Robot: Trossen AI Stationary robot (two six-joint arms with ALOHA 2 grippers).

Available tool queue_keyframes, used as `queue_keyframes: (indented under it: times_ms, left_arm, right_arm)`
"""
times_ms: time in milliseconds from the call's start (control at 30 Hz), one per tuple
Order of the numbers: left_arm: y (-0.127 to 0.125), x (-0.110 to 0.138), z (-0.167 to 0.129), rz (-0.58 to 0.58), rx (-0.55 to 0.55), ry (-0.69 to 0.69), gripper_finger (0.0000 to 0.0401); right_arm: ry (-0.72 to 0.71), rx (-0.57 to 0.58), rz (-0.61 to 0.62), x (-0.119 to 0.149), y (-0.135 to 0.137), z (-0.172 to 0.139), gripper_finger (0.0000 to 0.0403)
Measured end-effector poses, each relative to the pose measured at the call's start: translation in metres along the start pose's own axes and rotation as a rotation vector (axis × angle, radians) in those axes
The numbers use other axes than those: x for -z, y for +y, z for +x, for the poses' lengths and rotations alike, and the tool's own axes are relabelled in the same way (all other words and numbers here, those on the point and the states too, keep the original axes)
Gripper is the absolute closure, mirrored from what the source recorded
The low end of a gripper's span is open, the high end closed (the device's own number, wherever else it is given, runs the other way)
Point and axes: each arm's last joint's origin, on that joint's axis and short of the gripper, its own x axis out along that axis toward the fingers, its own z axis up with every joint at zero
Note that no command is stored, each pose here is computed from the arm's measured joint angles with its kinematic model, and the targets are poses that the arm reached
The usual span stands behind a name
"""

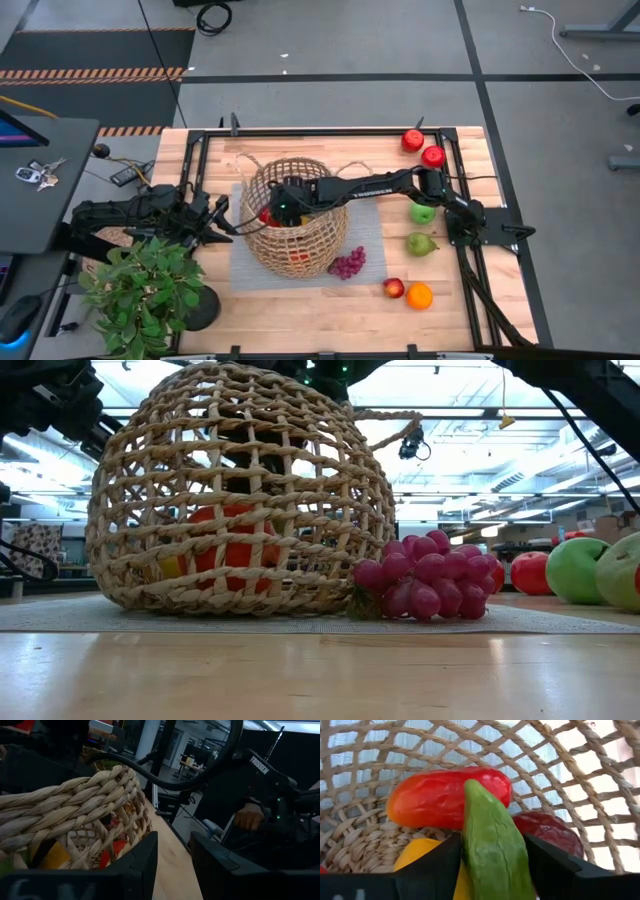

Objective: Build produce basket
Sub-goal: Put the cucumber into the brown basket, then put the red apple into the brown basket

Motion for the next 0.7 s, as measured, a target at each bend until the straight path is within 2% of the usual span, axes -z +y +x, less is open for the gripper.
queue_keyframes:
  times_ms: [233, 400, 600, 700]
  left_arm:
    - [0.000, 0.000, 0.000, 0.000, 0.000, 0.000, 0.0280]
    - [0.000, 0.000, 0.000, 0.000, 0.000, 0.000, 0.0280]
    - [0.000, 0.000, 0.000, 0.000, 0.000, 0.000, 0.0280]
    - [0.000, 0.000, 0.000, 0.000, 0.000, 0.000, 0.0280]
  right_arm:
    - [0.000, 0.011, -0.012, -0.001, 0.003, -0.003, 0.0120]
    - [0.000, 0.064, -0.015, -0.015, -0.004, -0.023, 0.0086]
    - [0.015, 0.148, 0.019, -0.034, -0.016, -0.064, 0.0077]
    - [0.017, 0.225, 0.044, -0.040, -0.023, -0.086, 0.0081]
